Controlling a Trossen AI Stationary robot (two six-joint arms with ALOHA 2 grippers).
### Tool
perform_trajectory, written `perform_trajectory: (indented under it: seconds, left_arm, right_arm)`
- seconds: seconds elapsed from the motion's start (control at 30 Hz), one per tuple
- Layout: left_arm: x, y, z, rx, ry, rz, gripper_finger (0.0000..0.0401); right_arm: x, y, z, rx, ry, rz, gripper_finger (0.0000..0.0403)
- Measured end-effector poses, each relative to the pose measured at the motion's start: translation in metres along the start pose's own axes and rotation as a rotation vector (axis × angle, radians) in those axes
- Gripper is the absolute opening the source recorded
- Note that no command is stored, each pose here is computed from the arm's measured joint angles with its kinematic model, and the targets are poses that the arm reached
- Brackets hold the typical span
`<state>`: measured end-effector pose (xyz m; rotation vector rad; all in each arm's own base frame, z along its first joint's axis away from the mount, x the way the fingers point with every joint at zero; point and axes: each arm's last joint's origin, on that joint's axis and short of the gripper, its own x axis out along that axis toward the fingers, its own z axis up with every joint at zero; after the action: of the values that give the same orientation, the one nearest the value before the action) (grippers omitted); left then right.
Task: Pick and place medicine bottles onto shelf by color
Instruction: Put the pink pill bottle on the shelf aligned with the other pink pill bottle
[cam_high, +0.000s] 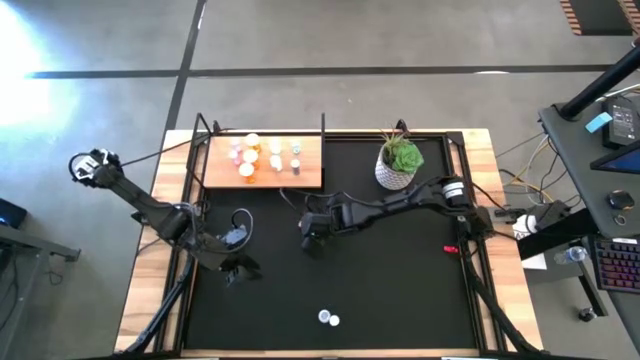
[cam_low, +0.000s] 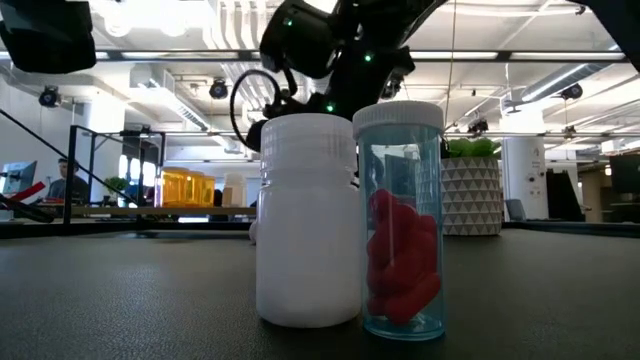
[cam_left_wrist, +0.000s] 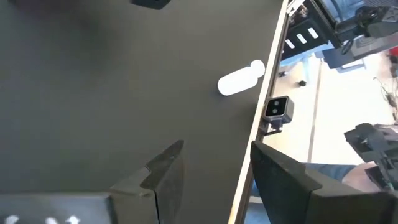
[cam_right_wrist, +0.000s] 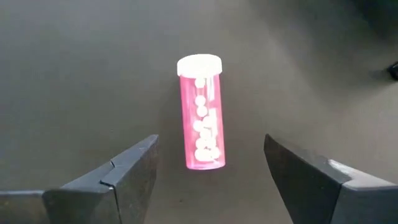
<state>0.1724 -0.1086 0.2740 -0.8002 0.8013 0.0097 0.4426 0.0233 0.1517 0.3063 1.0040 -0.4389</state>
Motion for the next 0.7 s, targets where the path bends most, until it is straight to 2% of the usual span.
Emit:
perform_trajectory:
  seconds: [0.33, 0.7]
  left_arm:
    - [-0.003, 0.005, -0.002, 0.002, 0.005, 0.012, 0.0164]
    - [-0.003, 0.005, -0.002, 0.003, 0.005, 0.013, 0.0164]
  right_arm:
    - [0.019, 0.0, -0.006, 0.022, 0.022, -0.008, 0.0261]
    - [0.019, 0.0, -0.006, 0.036, 0.019, -0.002, 0.0169]
